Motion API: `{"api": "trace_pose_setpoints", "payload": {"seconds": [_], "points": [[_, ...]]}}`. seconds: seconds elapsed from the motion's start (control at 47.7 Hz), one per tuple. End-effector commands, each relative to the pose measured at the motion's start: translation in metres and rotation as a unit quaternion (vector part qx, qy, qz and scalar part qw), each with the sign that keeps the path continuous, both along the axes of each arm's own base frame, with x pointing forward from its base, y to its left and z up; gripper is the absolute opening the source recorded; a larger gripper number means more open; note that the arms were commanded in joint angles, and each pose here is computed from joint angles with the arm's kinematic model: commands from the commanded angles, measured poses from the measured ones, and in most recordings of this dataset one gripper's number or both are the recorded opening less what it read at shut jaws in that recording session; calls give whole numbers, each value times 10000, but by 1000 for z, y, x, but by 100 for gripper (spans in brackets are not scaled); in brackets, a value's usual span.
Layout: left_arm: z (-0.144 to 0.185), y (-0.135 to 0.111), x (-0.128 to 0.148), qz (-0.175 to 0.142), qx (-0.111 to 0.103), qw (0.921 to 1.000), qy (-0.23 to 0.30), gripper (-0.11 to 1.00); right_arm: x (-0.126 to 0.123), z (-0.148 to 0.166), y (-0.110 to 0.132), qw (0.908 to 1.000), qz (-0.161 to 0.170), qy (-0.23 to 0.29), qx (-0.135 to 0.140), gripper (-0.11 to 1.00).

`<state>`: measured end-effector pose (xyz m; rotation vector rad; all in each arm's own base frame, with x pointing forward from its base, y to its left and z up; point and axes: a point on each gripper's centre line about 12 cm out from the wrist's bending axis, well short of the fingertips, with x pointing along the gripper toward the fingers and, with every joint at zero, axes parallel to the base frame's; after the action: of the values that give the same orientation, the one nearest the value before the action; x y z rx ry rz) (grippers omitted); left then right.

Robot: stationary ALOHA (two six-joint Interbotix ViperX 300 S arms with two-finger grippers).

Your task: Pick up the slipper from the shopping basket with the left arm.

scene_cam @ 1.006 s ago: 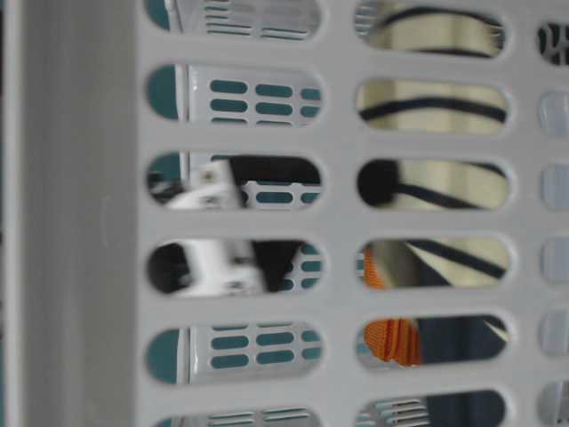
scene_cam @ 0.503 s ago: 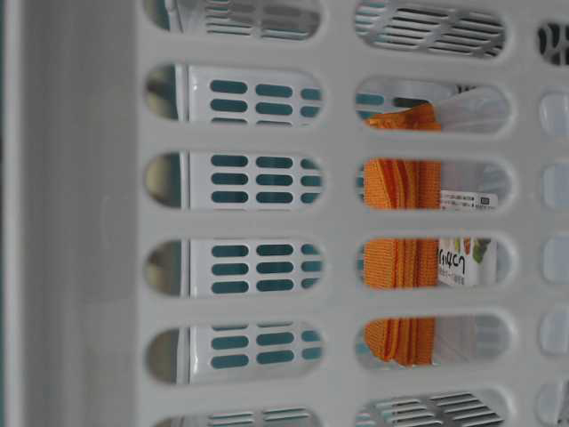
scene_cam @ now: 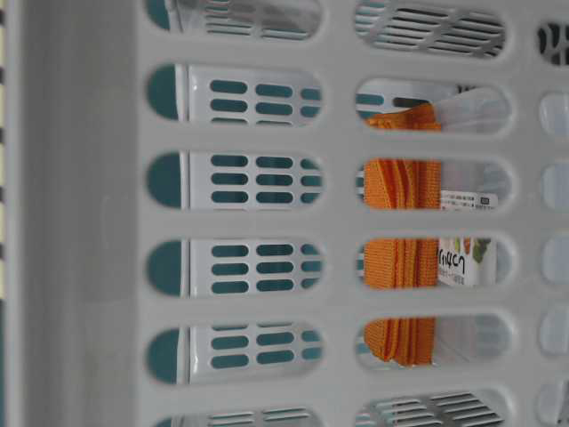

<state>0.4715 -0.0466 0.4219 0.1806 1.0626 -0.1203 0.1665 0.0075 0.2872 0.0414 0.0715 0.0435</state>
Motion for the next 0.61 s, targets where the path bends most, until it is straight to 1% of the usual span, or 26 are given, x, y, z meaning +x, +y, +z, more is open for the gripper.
{"api": "trace_pose_setpoints", "payload": {"seconds": [0.0,0.147,0.231,0.587], "points": [[15,-1,-7,-15,-6,9998,-177,5,1,6,1,9999,29,-98,28,-1],[12,-1,-6,-12,6,9999,-124,5,1,7,1,9999,29,-106,28,-1],[11,-1,-6,45,-33,9999,-107,5,1,7,2,9999,60,-106,28,-1],[1,-2,-7,41,-5,10000,67,5,0,7,2,9999,53,-122,14,-1]]}}
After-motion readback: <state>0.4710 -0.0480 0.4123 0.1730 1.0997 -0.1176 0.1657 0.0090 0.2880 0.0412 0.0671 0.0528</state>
